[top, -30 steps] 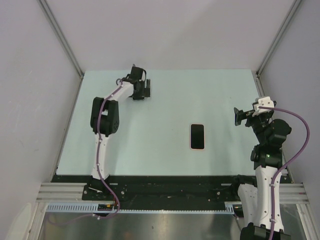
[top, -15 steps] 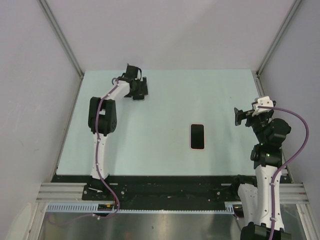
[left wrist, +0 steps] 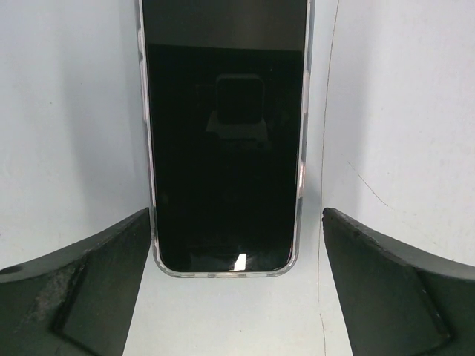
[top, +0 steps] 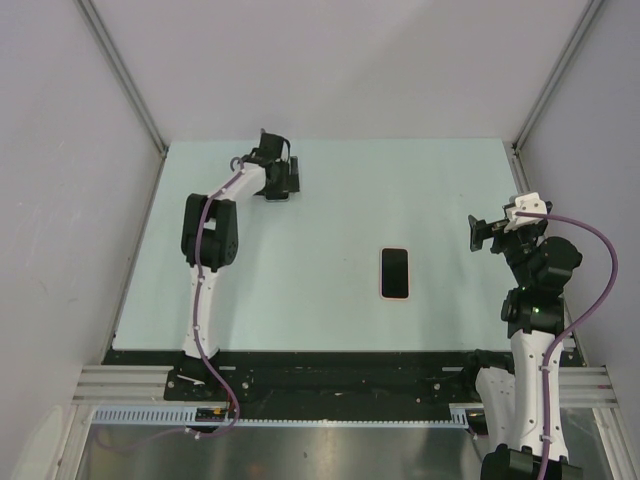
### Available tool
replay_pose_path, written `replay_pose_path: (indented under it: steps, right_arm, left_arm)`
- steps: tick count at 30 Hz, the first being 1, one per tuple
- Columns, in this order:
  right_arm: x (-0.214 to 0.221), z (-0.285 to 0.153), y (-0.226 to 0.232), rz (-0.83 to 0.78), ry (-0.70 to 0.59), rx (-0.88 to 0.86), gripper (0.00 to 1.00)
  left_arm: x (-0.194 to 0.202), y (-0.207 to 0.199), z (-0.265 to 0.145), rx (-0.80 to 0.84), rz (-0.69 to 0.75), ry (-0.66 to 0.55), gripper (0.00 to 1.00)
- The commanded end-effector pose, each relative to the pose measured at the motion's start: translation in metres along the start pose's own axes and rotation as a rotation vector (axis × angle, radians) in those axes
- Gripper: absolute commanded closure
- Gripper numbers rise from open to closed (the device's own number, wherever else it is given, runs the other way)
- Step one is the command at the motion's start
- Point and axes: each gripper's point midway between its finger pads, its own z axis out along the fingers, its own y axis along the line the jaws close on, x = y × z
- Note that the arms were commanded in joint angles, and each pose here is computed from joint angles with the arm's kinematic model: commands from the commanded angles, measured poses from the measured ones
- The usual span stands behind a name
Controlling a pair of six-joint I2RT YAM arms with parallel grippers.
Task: Take the phone out of the phone case
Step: Move the phone to the center of the board.
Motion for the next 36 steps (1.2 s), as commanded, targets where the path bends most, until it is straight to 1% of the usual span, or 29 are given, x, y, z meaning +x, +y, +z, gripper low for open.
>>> replay_pose_path:
  steps: [1, 4, 7, 8, 14, 16, 17, 20, 22, 25, 26, 28, 29, 31, 32, 34, 36]
  right_arm:
    - [-0.006, 0.000, -0.004, -0.018, -0.018, 0.017, 0.00]
    - [-0.006, -0.001, -0.005, -0.020, -0.019, 0.020, 0.00]
    - [-0.006, -0.001, -0.005, -0.021, -0.020, 0.021, 0.00]
    - [-0.006, -0.001, -0.005, -0.021, -0.020, 0.021, 0.00]
    - [-0.007, -0.002, -0.005, -0.022, -0.021, 0.022, 0.00]
    - [-0.007, -0.001, -0.005, -0.022, -0.022, 0.021, 0.00]
    - [-0.007, -0.001, -0.005, -0.023, -0.022, 0.021, 0.00]
    - [-0.008, -0.002, -0.005, -0.025, -0.025, 0.023, 0.00]
    - [-0.007, -0.002, -0.005, -0.023, -0.024, 0.023, 0.00]
    - [-0.007, -0.002, -0.005, -0.025, -0.023, 0.023, 0.00]
    - [-0.007, -0.002, -0.005, -0.026, -0.024, 0.025, 0.00]
    - [-0.007, -0.002, -0.005, -0.025, -0.023, 0.021, 0.00]
    - [-0.008, -0.002, -0.004, -0.027, -0.025, 0.020, 0.00]
    - [-0.007, -0.002, -0.004, -0.026, -0.022, 0.020, 0.00]
    - [-0.007, -0.002, -0.004, -0.026, -0.022, 0.020, 0.00]
    - [-0.007, -0.001, -0.004, -0.026, -0.021, 0.019, 0.00]
    - [-0.007, -0.002, -0.004, -0.024, -0.020, 0.021, 0.00]
  left_arm:
    - [-0.004, -0.004, 0.000, -0.002, -0.008, -0.010, 0.00]
    - [-0.001, -0.001, 0.002, -0.015, -0.008, -0.002, 0.00]
    - [0.000, 0.000, 0.003, -0.024, -0.014, -0.002, 0.03]
    - [-0.001, 0.001, 0.003, -0.027, -0.014, -0.003, 0.07]
    - [0.002, 0.000, 0.002, -0.023, -0.021, 0.006, 0.22]
    - [0.001, 0.000, 0.000, -0.021, -0.019, 0.005, 0.23]
    - [0.000, 0.000, -0.001, -0.022, -0.016, 0.003, 0.29]
    - [0.000, 0.000, -0.003, -0.019, -0.015, 0.004, 0.35]
    - [0.003, 0.000, -0.005, -0.018, -0.015, 0.009, 0.35]
    - [0.006, -0.001, -0.011, -0.009, -0.005, 0.018, 0.39]
    - [0.012, 0.001, -0.012, -0.012, 0.000, 0.028, 0.39]
    - [0.010, 0.001, -0.022, -0.009, 0.003, 0.021, 0.39]
    - [0.017, 0.002, -0.023, -0.009, 0.004, 0.038, 0.38]
    - [0.019, 0.000, -0.033, 0.005, 0.006, 0.041, 0.37]
    - [0.030, -0.001, -0.034, 0.012, 0.010, 0.066, 0.37]
    - [0.035, -0.007, -0.044, 0.028, 0.023, 0.069, 0.37]
    - [0.047, -0.010, -0.049, 0.038, 0.034, 0.092, 0.37]
